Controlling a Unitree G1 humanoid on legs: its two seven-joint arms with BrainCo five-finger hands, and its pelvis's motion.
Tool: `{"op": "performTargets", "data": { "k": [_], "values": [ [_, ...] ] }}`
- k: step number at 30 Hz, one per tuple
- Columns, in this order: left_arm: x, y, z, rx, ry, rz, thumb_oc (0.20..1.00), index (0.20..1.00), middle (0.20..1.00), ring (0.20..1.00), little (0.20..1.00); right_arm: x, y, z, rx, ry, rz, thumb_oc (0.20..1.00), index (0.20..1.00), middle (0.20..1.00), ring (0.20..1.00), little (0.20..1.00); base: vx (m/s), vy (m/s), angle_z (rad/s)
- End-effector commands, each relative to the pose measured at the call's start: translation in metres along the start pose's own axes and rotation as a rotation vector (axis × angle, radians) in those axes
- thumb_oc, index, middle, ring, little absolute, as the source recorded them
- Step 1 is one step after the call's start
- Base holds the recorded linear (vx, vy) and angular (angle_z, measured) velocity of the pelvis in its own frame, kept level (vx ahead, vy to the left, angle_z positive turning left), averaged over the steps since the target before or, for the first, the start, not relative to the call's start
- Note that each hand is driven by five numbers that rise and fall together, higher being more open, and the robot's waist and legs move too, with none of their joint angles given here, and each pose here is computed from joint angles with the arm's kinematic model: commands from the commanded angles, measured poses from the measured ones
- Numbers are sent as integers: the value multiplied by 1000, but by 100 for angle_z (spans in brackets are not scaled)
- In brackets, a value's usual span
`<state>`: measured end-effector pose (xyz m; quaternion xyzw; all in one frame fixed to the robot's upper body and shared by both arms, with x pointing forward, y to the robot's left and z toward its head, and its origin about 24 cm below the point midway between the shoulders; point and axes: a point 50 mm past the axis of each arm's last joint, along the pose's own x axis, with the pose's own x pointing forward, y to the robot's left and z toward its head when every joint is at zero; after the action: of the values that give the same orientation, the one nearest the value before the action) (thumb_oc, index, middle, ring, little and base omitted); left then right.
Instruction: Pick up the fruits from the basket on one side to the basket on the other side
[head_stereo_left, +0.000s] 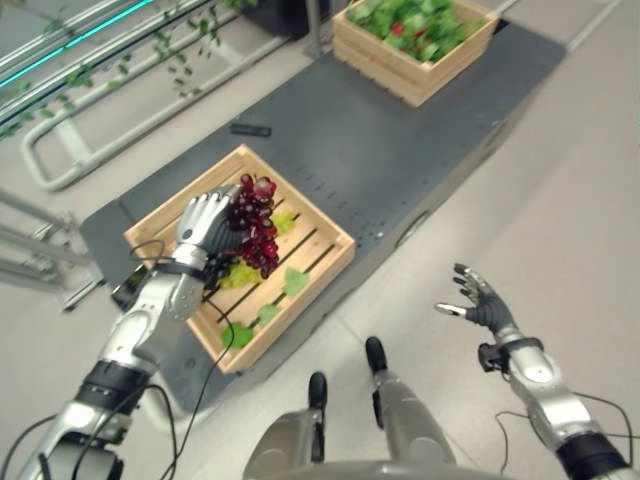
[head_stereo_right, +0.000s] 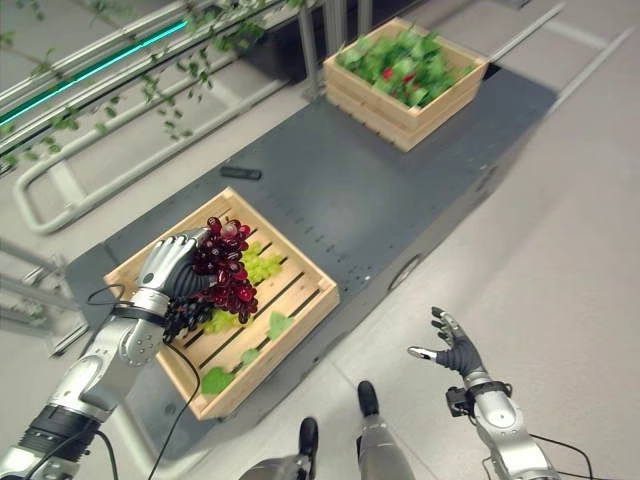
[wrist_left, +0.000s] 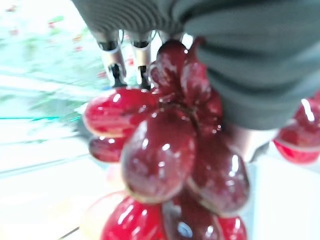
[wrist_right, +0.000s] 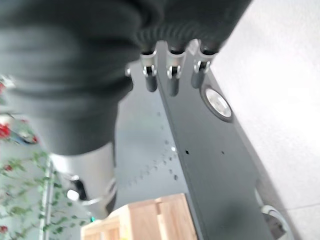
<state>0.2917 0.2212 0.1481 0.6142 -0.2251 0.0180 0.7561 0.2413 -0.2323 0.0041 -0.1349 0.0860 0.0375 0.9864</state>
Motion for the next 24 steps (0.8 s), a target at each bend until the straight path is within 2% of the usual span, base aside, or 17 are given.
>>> {"op": "performTargets", "data": {
  "k": [1, 5, 7, 14, 18, 24],
  "values": [
    [8, 34, 17, -70, -123, 109, 200, 200, 200, 200, 200, 9, 7, 28, -61, -120, 74, 1000, 1000, 1000, 1000, 1000, -39, 70, -85],
    [8, 35, 22, -132, -155, 76, 200, 200, 200, 200, 200, 14, 13, 36, -69, -151, 110, 1000, 1000, 1000, 1000, 1000, 16, 19, -81],
    [8, 38, 31, -249, -213, 23, 200, 200, 200, 200, 200, 25, 30, 58, -75, -216, 222, 1000, 1000, 1000, 1000, 1000, 63, -49, -85],
    [9, 31, 49, -500, -276, -56, 200, 200, 200, 200, 200, 23, 43, 64, 13, -215, 346, 1000, 1000, 1000, 1000, 1000, 135, -95, -85],
    [15, 26, 65, -631, -346, -127, 200, 200, 200, 200, 200, 23, 48, 61, 164, -183, 404, 1000, 1000, 1000, 1000, 1000, 134, -170, -24],
    [21, 25, 87, -832, -447, -199, 200, 200, 200, 200, 200, 19, 54, 71, 247, -173, 548, 1000, 1000, 1000, 1000, 1000, 76, -201, 7]
  ]
}}
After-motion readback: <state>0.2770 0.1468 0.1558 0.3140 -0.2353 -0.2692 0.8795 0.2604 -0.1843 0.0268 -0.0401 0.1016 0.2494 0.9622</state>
